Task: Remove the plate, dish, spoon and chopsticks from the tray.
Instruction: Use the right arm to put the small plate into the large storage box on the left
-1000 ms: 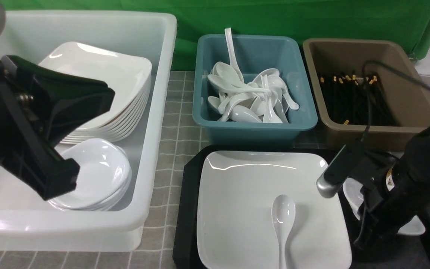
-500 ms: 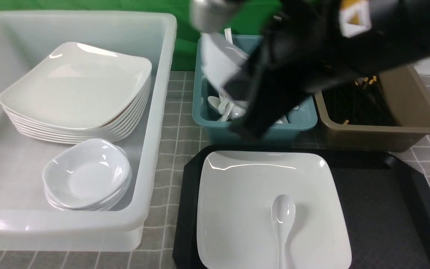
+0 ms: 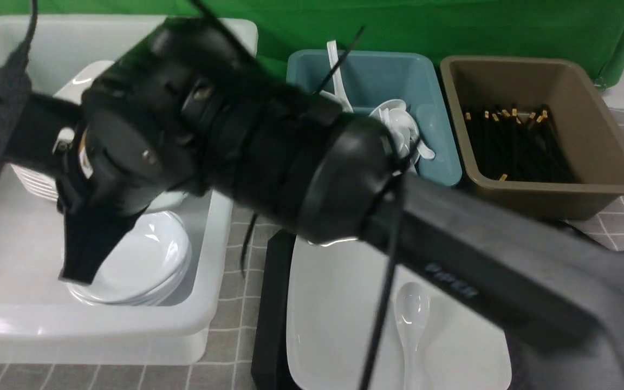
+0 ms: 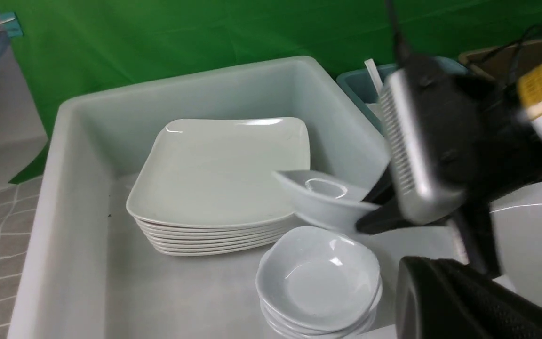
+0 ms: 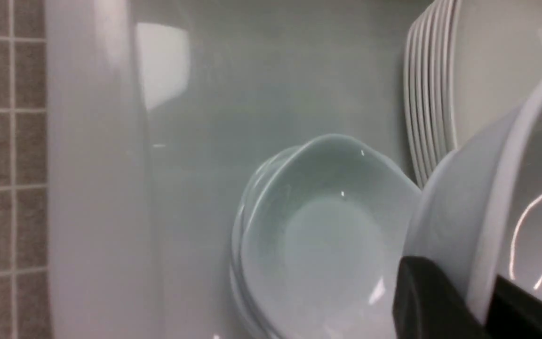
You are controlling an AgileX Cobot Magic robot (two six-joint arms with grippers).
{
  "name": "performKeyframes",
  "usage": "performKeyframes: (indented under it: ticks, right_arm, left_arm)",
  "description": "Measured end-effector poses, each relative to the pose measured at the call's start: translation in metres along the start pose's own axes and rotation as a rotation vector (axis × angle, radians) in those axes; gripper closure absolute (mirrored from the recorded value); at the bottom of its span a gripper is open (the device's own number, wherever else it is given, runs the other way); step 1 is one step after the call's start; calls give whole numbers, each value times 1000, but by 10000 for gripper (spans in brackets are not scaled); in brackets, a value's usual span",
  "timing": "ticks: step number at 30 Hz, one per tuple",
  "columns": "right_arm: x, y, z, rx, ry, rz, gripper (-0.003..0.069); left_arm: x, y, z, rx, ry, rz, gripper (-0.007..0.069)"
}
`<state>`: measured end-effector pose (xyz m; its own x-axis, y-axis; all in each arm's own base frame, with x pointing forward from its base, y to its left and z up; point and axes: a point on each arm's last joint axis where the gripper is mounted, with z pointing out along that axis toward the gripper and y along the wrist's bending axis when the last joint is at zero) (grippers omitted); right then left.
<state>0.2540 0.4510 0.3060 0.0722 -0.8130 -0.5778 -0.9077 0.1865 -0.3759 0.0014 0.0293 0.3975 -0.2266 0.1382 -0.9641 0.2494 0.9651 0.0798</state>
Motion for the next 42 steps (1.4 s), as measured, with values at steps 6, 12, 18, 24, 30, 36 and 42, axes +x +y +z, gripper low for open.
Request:
performKeyframes:
  ticks: [6, 12, 18, 24, 30, 36, 42]
  right_arm:
    - [14, -6, 49, 3, 9, 30, 595]
    - [19, -8, 61, 2, 4, 48, 578]
    - [21, -5, 61, -25, 32, 63, 408]
    - [21, 2, 59, -51, 68, 61, 392]
    - [12, 18, 55, -83, 50, 49, 404]
    - [8, 25, 51, -99, 55, 48, 304]
    - [5, 8, 0, -43, 151, 25, 296]
  left_arm:
    - [0, -6, 0, 61, -5, -3, 605]
    - [-1, -6, 0, 71, -13, 1, 605]
    - [-1, -9, 0, 104, -9, -14, 605]
    - [-1, -12, -1, 127, -15, -15, 605]
    - [-3, -12, -1, 129, -29, -14, 605]
    - [-3, -12, -1, 129, -30, -9, 605]
    - [4, -15, 8, 134, 4, -4, 605]
